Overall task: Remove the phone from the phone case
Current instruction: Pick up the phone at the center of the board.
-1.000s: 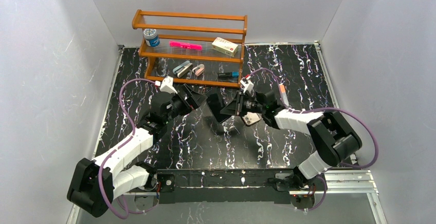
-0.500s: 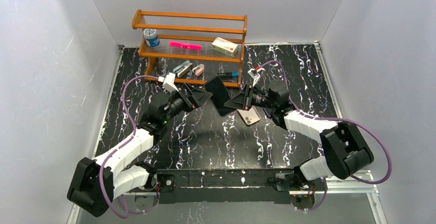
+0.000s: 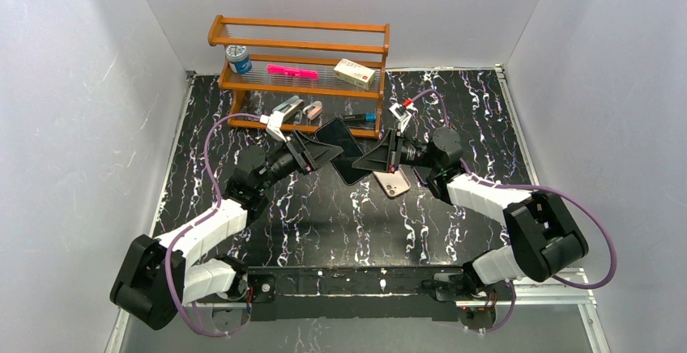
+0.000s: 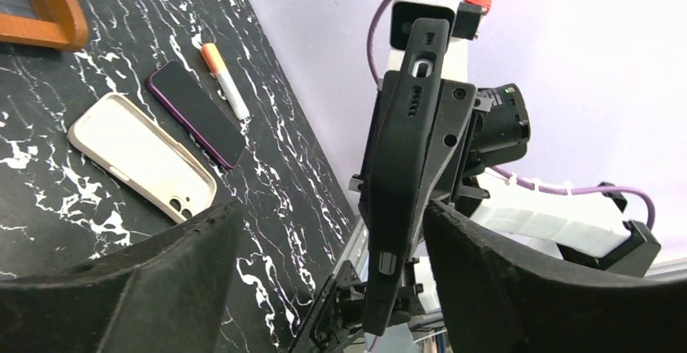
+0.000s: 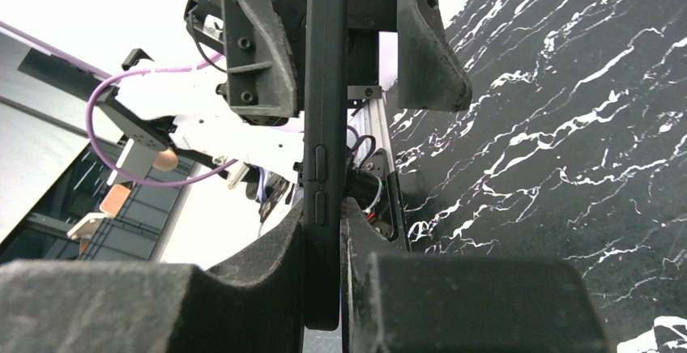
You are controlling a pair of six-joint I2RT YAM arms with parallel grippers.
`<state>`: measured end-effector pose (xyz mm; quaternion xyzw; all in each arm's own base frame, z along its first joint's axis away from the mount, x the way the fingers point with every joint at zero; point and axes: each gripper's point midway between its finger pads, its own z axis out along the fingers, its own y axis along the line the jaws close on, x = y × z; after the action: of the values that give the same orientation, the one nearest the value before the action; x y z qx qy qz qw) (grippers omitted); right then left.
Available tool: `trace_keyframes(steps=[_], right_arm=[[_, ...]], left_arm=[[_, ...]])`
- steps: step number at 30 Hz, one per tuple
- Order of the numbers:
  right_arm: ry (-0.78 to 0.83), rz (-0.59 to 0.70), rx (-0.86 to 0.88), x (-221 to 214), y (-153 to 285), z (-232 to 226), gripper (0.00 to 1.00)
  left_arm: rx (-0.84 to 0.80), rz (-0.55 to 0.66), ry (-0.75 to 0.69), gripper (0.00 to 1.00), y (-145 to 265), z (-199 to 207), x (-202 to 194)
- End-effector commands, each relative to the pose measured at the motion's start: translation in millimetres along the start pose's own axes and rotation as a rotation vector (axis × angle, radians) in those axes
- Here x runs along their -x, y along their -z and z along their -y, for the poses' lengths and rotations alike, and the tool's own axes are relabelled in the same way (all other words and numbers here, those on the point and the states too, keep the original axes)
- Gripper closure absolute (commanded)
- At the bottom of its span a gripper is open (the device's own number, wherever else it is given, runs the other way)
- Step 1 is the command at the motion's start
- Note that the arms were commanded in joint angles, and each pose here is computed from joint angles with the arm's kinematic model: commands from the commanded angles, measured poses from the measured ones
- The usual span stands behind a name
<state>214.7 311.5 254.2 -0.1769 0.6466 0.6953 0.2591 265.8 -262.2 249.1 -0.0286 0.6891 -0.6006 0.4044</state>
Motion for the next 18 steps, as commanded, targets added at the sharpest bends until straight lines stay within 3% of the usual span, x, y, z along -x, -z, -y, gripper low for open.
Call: trace_keyframes(steps=[1,10,15,18], right_arm=[[0.111,0.012,0.129,12.3,-2.3,-32.7,0.99],[0.099,-0.030,0.149,6.1,-9.7,-30.1,0.99],[0.100,-0.025,0.148,6.4,-11.0,-29.4,0.99],[0.099,-0.006,0.128,8.9,-11.1,-26.4,0.92]], left_arm=[[-0.103,-0.001,-0.032,0.29,-0.2,26.7,2.0],[-0.154,-0.012,-0.046,0.70,-1.2,41.6,0.7],[-0.172,-0.007,-0.051,0.99,-0.6,48.1,2.2],[-0.152,0.045,-0.051,1.00,3.9,44.9,7.7]])
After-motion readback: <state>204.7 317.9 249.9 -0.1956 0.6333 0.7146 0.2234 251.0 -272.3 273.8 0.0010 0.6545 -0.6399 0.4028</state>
